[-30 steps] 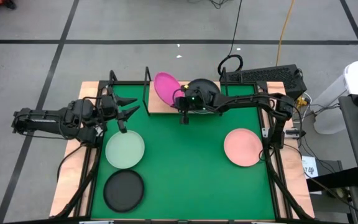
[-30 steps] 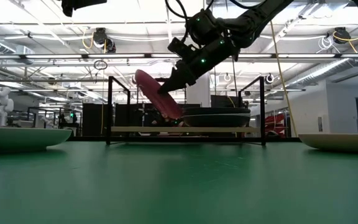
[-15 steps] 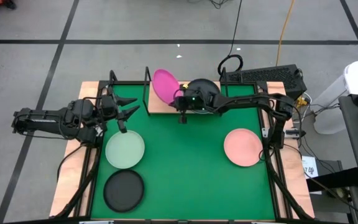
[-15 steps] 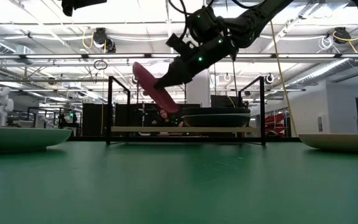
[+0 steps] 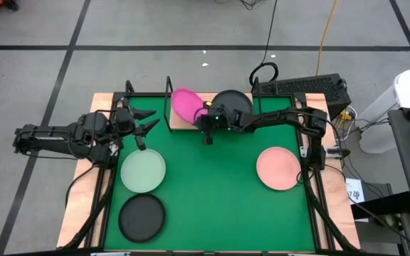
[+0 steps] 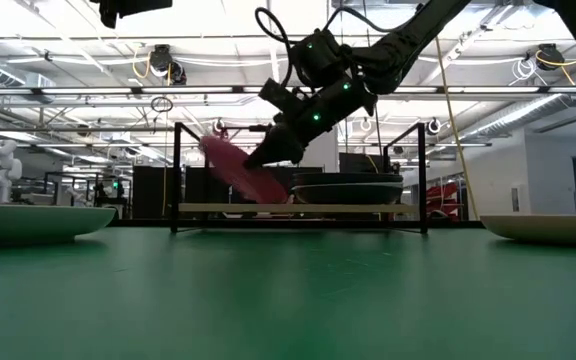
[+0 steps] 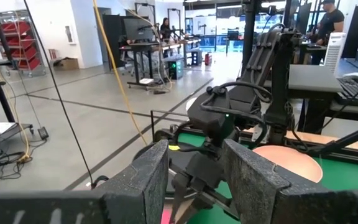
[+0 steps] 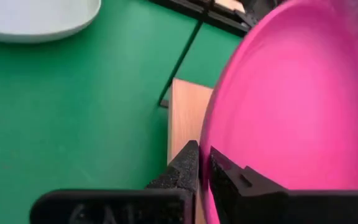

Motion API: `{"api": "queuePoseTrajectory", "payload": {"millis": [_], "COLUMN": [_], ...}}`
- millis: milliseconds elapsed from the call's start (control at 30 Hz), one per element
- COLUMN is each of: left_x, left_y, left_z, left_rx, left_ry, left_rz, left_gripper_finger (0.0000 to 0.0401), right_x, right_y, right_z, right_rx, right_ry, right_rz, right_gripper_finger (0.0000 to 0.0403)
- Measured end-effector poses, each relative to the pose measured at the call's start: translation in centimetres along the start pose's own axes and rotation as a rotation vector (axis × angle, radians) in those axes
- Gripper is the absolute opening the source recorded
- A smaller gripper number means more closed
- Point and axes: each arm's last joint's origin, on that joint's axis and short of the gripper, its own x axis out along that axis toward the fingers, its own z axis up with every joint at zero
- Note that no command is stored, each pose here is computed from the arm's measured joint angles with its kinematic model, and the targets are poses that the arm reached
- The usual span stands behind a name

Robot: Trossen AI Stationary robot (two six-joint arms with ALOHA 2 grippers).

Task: Place and stack plates onto a shelf
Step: Put the pink plate on the shelf, then stack the green plate on top of the pink plate on the shelf

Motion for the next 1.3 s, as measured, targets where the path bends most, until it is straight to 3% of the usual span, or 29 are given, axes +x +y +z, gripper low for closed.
{"api": "queuePoseTrajectory", "payload": {"millis": [400,800,933,1133,1300], "left_x": [0.0,0.0,0.0,-0.1,0.4], "left_y": [0.0,0.0,0.0,-0.1,-0.4], "left_z": [0.0,-0.2,-0.4,-1.2,-2.3], "left_rx": [-0.012,-0.025,-0.030,-0.061,-0.083], "left_ry": [0.002,0.017,0.037,0.115,0.217], "left_rz": [0.000,0.000,-0.001,-0.016,-0.018], "left_gripper_finger": [0.0156,0.0156,0.0156,0.0156,0.0156], "right_x": [0.0,-0.4,-3.0,-9.7,-15.2], "right_y": [-0.1,0.0,0.7,3.3,4.8], "right_z": [0.2,0.7,3.5,8.6,10.5], "right_rx": [0.026,0.047,0.062,-0.052,-0.095], "right_ry": [-0.020,-0.027,-0.086,-0.171,-0.159], "right_rz": [-0.009,-0.003,0.016,0.100,0.105], "right_gripper_finger": [0.0043,0.0096,0.0103,0.0094,0.0092]}}
